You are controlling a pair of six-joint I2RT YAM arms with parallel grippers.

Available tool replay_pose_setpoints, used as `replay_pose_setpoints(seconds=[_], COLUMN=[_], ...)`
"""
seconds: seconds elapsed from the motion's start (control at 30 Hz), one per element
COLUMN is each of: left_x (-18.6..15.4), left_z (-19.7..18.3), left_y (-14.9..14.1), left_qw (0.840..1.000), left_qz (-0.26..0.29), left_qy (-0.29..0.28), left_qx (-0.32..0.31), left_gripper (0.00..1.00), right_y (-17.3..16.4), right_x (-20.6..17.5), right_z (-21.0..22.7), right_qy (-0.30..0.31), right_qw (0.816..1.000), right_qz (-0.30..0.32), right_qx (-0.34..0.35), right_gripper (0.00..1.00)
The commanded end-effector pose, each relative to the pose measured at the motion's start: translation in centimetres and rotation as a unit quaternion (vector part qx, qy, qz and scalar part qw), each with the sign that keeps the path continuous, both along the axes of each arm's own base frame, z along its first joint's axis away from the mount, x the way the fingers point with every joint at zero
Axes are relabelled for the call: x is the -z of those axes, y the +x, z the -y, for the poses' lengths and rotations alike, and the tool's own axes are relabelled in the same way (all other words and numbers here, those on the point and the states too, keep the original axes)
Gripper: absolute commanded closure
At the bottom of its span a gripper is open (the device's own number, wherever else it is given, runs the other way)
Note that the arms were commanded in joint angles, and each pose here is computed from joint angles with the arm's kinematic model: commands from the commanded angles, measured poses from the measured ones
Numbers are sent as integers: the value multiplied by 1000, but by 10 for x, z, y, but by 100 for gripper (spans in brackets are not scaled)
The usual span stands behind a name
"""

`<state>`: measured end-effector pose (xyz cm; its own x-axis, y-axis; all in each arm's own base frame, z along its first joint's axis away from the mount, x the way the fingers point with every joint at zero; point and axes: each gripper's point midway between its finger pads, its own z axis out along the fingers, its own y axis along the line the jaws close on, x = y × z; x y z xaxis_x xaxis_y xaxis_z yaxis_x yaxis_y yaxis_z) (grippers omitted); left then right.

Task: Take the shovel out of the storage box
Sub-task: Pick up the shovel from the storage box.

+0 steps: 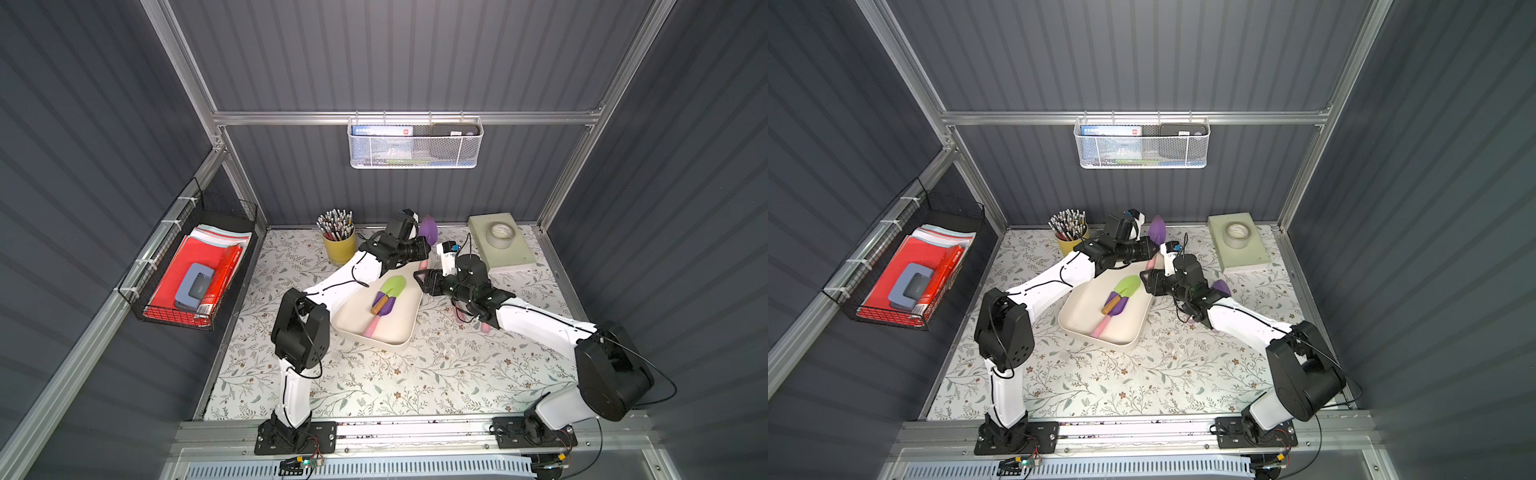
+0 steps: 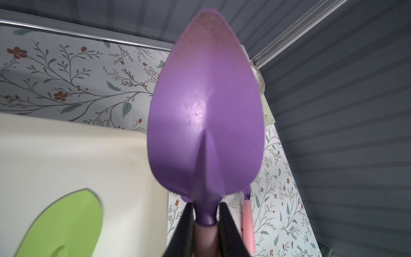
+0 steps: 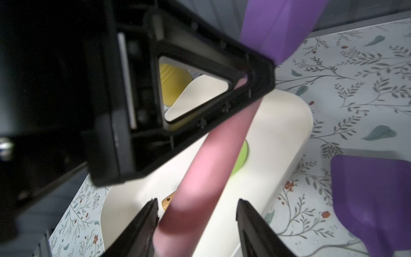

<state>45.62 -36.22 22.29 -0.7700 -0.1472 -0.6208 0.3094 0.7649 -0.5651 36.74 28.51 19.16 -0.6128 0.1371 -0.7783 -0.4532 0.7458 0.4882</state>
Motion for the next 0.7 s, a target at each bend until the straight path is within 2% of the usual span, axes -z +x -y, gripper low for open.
replay_pose_setpoints(seconds=[0.0, 0.43, 0.57, 0.67], left_x=[-32, -27, -24, -21], left_z=[-1, -1, -1, -1], left_y=[-9, -9, -8, -6], left_qw=[999, 1000, 1000, 1000], left_qz=[23, 21, 21, 20], left_qy=[-23, -20, -16, -11], left_qx=[8, 7, 8, 7], left_gripper=[95, 95, 95, 95], right_y=[13, 12, 11, 9], right_x=[-12, -6, -11, -15], right_z=[8, 1, 6, 9], right_qy=[10, 12, 11, 10], right_qw=[999, 1000, 1000, 999], right_qz=[23, 11, 17, 21], right_qx=[26, 8, 17, 22], right_gripper=[44, 68, 69, 73])
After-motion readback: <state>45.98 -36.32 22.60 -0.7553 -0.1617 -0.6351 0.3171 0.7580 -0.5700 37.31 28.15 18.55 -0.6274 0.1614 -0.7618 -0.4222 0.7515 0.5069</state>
